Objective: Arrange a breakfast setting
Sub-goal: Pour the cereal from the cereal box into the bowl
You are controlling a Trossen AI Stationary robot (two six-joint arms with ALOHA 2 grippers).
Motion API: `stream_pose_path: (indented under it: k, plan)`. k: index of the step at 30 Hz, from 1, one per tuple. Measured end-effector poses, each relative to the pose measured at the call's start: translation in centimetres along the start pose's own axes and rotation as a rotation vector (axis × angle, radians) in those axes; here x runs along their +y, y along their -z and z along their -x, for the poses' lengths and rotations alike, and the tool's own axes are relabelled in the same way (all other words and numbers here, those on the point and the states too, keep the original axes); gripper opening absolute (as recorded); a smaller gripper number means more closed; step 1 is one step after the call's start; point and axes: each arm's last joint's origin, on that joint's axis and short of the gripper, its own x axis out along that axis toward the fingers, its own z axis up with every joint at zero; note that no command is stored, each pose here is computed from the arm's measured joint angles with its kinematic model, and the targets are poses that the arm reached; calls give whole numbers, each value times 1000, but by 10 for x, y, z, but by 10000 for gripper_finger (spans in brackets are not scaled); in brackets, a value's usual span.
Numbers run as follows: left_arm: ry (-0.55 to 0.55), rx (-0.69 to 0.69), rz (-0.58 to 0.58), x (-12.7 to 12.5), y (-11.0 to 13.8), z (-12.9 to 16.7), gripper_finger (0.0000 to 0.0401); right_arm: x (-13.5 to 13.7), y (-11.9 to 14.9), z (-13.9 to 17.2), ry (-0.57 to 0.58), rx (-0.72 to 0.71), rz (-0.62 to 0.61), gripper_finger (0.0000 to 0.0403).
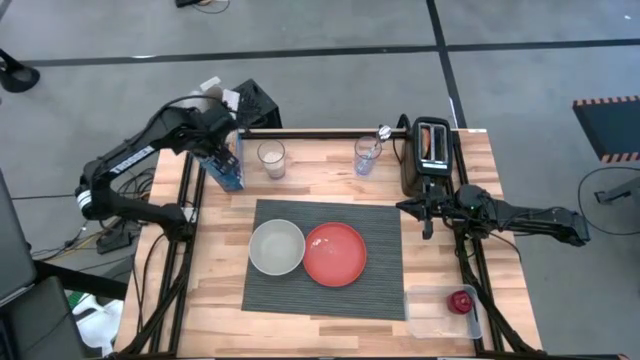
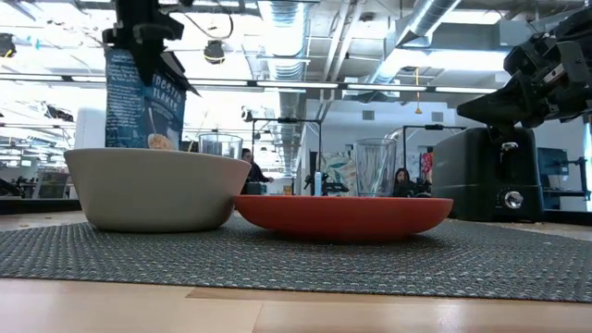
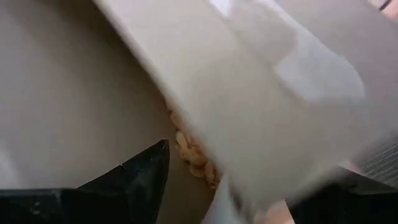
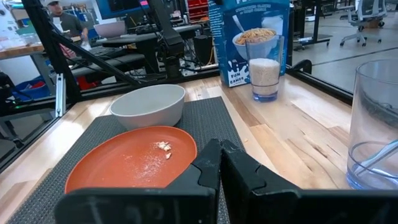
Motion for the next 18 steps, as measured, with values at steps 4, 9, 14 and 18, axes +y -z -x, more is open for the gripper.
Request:
stream_pose_path:
  k: [4, 9, 14, 18]
  plan:
    - [-12, 46, -21, -3, -5, -13, 252, 0, 0, 0, 0, 1, 0, 36]
    - [-5, 84, -50, -8, -3, -28, 206, 0, 0, 0, 0, 1, 0, 36]
    - [-9, 85, -47, -9, -3, -32, 132, 0, 0, 0, 0, 2, 0, 36]
    - [-8, 86, -62, -9, -3, -32, 64, 0, 0, 0, 0, 2, 0, 36]
